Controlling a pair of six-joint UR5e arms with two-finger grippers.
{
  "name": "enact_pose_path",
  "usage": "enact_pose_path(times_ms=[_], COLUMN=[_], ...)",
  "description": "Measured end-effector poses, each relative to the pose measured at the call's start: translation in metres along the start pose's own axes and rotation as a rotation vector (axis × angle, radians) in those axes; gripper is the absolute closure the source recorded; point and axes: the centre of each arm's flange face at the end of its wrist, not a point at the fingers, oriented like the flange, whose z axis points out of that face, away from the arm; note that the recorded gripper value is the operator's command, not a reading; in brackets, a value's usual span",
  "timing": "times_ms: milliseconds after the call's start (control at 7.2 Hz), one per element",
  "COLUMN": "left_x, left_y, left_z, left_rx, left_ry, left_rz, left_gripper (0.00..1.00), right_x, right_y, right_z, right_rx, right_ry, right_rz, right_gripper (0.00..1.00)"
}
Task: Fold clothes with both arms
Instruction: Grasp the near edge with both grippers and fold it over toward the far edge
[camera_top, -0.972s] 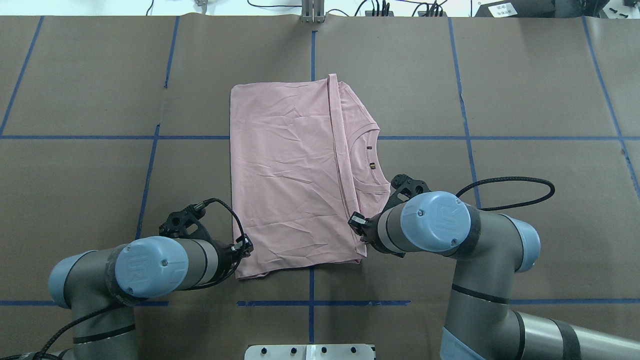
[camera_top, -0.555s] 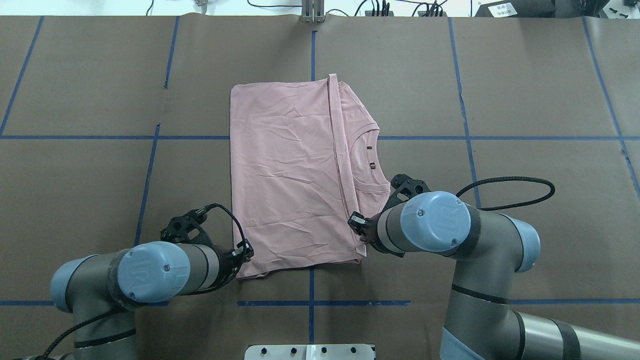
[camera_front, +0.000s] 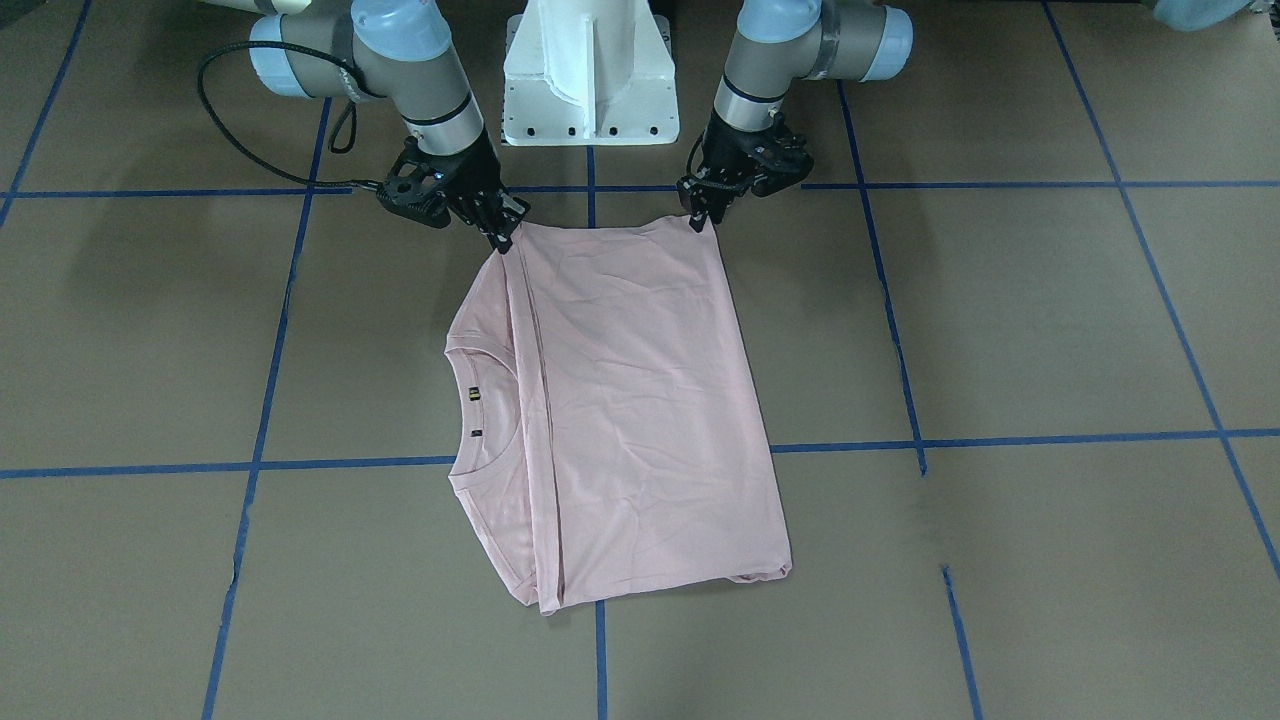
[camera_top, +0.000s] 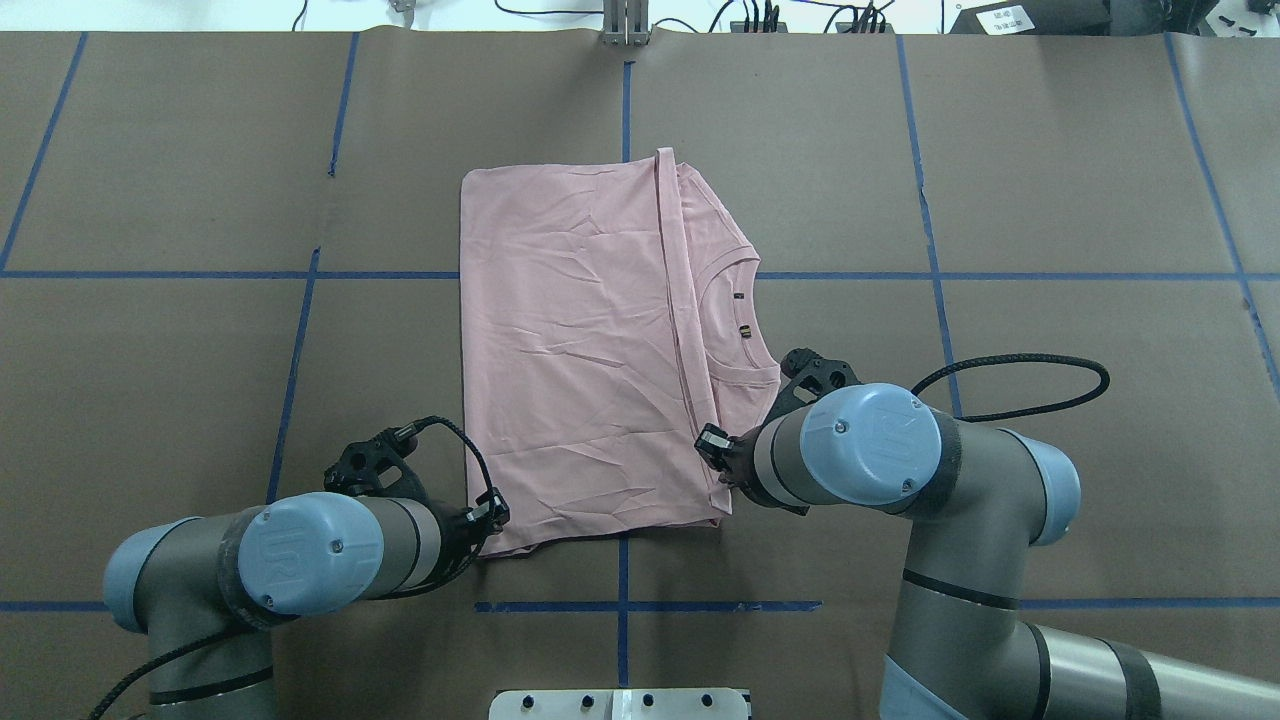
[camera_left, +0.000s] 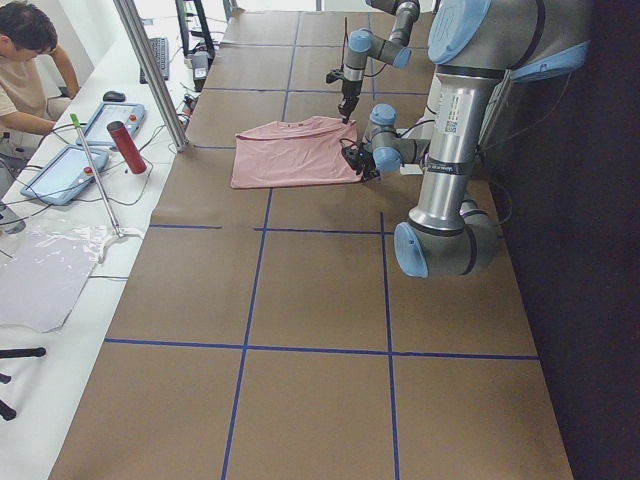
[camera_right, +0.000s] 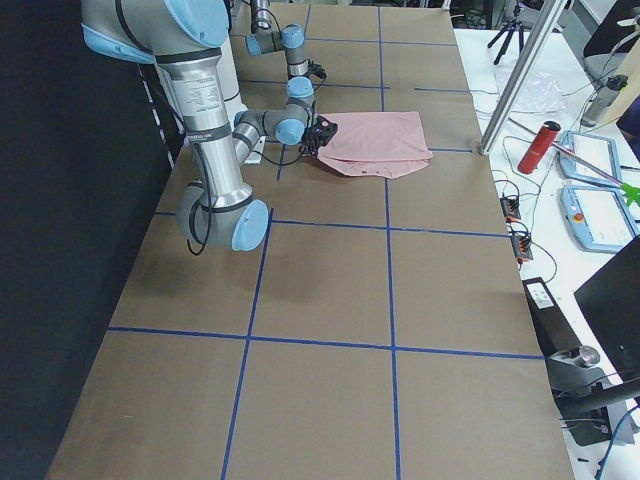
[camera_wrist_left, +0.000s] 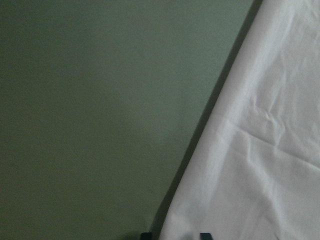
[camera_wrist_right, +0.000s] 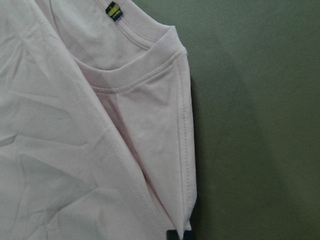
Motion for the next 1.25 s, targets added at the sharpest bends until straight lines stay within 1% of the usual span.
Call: enact_pose_path(times_ms=[416, 694, 833, 972, 1110, 1249], left_x=[-0.001, 0.003, 0.008, 0.014, 0.017, 0.020], left_y=[0.003, 0.006, 0.009, 0.017, 0.027, 0.035], left_z=[-0.001, -0.012, -0.030, -0.057, -0.090, -0.121], left_rx=[0.002, -0.006, -0.019, -0.034, -0.056, -0.075], left_ry=[-0.011, 0.006, 0.027, 0.040, 0.050, 0.063], left_rz=[-0.020, -0.021, -0.025, -0.040, -0.060, -0.069], left_gripper=[1.00, 1.00, 1.00, 1.00, 1.00, 1.00], right_x=[0.000, 0.002, 0.011, 0.026, 0.039, 0.045], right_y=[0.000, 0.000, 0.006, 0.023, 0.041, 0.051], right_z=[0.000, -0.004, -0.017, -0.039, -0.064, -0.085], right_rx=[-0.001, -0.001, -0.008, -0.023, -0.036, -0.038], right_ry=[0.000, -0.002, 0.001, 0.011, 0.014, 0.015], right_rz=[0.000, 0.009, 0.029, 0.057, 0.087, 0.113], right_gripper=[1.00, 1.00, 1.00, 1.00, 1.00, 1.00])
